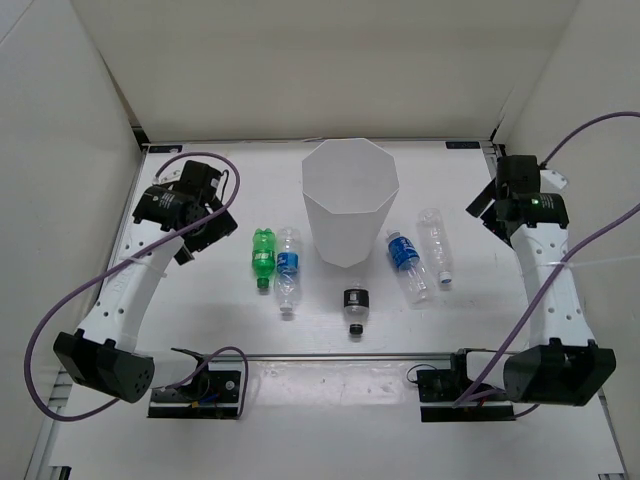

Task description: Put the plastic bottles in the bin

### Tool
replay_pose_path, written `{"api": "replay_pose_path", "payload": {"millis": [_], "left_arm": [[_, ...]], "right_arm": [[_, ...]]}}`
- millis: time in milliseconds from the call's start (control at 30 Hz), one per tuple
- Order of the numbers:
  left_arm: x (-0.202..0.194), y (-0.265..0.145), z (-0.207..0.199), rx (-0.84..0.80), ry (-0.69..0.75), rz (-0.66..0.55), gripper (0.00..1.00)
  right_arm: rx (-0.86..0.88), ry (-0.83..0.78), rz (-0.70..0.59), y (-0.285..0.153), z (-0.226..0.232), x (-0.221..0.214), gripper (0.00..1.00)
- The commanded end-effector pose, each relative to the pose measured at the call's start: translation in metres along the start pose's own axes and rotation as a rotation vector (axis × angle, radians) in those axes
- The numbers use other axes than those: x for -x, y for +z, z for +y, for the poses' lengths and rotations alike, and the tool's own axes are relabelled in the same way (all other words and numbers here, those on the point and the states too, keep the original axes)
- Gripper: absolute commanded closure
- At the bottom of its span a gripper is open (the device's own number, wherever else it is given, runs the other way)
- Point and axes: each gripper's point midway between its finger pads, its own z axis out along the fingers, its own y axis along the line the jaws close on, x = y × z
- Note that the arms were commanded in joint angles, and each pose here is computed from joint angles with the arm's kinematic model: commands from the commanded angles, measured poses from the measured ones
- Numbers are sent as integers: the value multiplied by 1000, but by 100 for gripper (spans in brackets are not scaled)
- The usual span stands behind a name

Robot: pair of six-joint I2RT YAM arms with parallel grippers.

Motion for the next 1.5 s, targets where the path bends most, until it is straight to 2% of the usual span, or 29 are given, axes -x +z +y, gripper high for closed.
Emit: {"api": "replay_pose_path", "payload": {"millis": [0, 200, 400, 567, 733, 1033, 1100, 1267, 1467], "left_arm": [[-19, -8, 19, 34, 26, 56, 0], [-31, -2, 15, 13, 30, 108, 0], [-31, 1, 8, 2, 67, 128, 0], [-28, 4, 8, 12, 78, 132, 0], [-45, 24, 19, 82, 91, 223, 0], [-43, 39, 24, 136, 55, 273, 0], [-47, 45, 23, 149, 61, 298, 0], [-50, 52, 23, 170, 60, 329, 0], [-50, 58, 22, 204, 62, 346, 0]], "right_arm": [[320, -232, 61, -13, 45, -12, 0], [500, -364, 216, -7, 76, -44, 0], [414, -426, 368, 47, 91, -77, 0], [382, -440, 392, 79, 100, -82, 0], [355, -453, 463, 106, 108, -97, 0], [286, -434, 571, 154, 109, -123, 0], [284, -426, 591, 161, 108, -126, 3], [284, -415, 599, 163, 111, -120, 26], [249, -376, 442, 128, 101, -76, 44]]}}
